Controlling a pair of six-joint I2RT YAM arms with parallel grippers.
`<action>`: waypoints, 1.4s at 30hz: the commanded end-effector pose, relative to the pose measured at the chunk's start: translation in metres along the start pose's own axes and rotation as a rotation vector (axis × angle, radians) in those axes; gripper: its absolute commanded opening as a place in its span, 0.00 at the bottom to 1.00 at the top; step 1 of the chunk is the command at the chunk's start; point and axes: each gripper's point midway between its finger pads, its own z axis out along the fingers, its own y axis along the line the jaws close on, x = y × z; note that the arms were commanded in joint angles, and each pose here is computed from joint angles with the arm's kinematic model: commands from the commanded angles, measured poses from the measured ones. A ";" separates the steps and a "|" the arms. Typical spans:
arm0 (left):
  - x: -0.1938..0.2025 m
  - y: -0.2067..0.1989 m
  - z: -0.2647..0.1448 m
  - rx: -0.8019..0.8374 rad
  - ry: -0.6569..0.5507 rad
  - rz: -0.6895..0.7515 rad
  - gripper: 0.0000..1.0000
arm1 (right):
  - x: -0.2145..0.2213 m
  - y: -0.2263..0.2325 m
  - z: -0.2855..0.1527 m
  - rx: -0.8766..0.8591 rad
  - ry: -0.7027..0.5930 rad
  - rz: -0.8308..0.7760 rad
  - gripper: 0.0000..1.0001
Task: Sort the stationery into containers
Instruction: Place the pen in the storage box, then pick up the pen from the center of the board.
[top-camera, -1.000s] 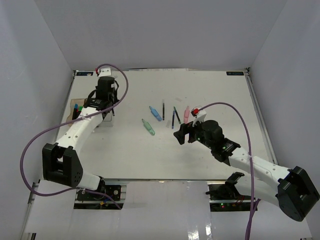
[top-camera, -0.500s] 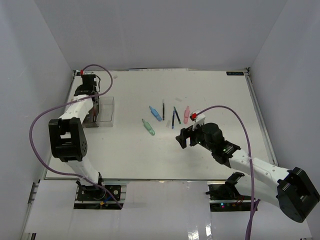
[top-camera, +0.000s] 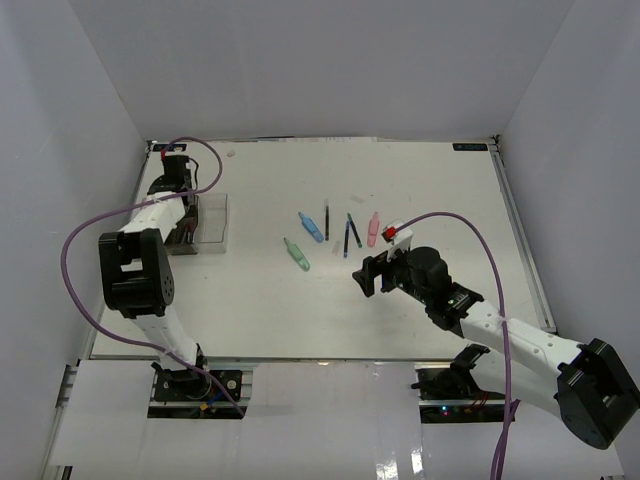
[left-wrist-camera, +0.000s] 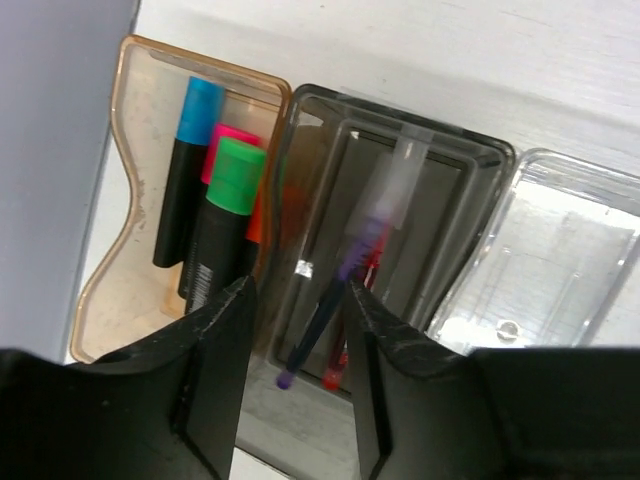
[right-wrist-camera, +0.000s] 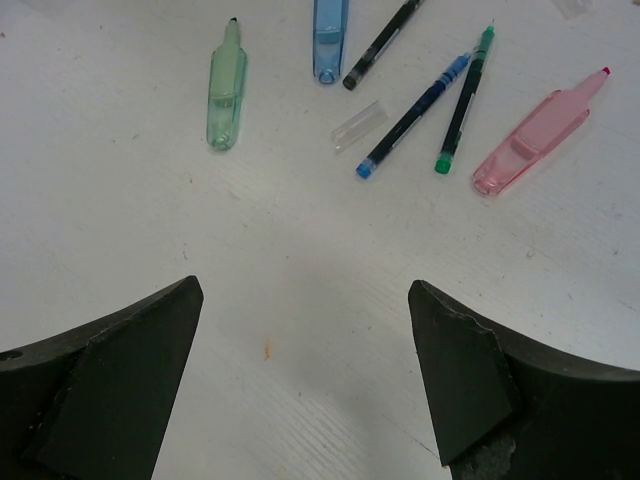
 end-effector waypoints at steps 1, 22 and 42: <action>-0.022 -0.003 -0.025 0.069 -0.069 -0.085 0.52 | -0.014 0.000 0.000 -0.005 -0.061 -0.020 0.90; -0.041 -0.338 -0.193 0.663 -0.183 -0.155 0.83 | -0.014 -0.015 -0.010 0.075 -0.086 0.007 0.90; 0.007 -0.414 -0.137 0.588 -0.136 -0.047 0.50 | -0.005 -0.020 -0.012 0.086 -0.078 -0.004 0.91</action>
